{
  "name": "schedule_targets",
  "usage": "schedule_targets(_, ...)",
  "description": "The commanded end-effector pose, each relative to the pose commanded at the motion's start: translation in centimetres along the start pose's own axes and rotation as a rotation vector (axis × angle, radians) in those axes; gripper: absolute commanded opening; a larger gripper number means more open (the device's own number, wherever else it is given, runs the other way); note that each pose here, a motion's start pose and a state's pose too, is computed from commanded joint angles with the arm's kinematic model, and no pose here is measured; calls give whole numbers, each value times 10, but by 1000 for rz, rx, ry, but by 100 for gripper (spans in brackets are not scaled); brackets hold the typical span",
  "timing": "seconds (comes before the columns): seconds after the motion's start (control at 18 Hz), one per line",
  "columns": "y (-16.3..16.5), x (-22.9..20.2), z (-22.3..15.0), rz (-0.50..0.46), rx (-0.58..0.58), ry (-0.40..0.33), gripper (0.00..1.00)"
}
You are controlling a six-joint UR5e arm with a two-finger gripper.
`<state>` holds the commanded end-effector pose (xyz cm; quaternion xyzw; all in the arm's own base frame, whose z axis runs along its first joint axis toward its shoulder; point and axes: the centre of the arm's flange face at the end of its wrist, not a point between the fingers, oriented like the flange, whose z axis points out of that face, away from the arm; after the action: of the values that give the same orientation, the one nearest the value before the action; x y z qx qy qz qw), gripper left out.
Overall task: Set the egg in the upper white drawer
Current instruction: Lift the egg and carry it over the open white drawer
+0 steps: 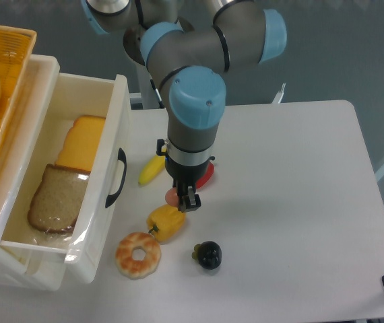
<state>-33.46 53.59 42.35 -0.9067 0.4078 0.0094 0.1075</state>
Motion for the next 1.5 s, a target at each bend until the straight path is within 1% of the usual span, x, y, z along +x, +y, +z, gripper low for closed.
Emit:
schedule_targets(0.06, 2, 1, -7, -21, 13, -11, 44)
schedule_targets(0.17, 0, 6, -19, -25, 15, -28, 44)
schedule_targets(0.33, 5, 14, -41, -45, 16, -53, 44)
schedule_targets(0.44, 8, 17, -53, -84, 49, -74, 44)
schedule_targets(0.56, 5, 22, -65, -93, 62, -91, 44)
schedule_targets(0.89, -11, 55, -95, -92, 89, -94, 44)
schedule_targets(1.06, -25, 74, -113, -79, 137, -110, 44)
schedule_targets(1.22, -45, 90, -115, -47, 155, -106, 44)
schedule_targets(1.33, -62, 95, -110, -19, 183, -94, 44)
schedule_targets(1.5, -81, 100, -100, 21, 186, -74, 44)
